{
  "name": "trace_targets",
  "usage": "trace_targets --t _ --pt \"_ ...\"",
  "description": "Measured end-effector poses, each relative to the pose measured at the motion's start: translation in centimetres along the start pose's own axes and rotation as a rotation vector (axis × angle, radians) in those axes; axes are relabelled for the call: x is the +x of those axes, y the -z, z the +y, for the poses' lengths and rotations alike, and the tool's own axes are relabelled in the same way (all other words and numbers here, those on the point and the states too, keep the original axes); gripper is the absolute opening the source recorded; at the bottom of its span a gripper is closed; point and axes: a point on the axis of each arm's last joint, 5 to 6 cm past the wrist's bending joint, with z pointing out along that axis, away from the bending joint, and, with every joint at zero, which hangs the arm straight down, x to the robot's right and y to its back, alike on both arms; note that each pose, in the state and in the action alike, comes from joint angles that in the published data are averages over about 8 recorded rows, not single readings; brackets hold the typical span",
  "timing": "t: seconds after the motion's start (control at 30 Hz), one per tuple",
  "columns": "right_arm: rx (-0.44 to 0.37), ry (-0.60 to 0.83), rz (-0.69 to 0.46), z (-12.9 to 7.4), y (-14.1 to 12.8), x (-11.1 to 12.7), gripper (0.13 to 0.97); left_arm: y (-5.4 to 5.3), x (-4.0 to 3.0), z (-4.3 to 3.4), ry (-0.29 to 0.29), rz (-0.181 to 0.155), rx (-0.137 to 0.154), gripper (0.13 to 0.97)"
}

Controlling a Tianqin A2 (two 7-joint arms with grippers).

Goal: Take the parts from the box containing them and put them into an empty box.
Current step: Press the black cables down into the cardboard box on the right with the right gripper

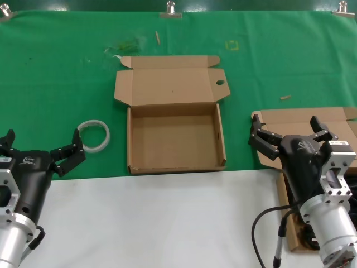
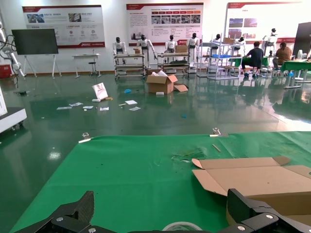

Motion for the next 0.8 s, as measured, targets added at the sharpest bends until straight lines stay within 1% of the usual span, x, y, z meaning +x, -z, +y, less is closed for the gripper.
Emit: trace_targets --t 0.67,0.8 --pt "0.0 0.0 0.0 0.0 0.0 0.0 0.966 0.0 0.0 0.0 0.0 0.0 0.0 0.965" --pt "0.001 0.019 0.008 -0.06 0.0 -0.26 0.966 0.0 0.0 0.0 0.0 0.0 0.0 0.965"
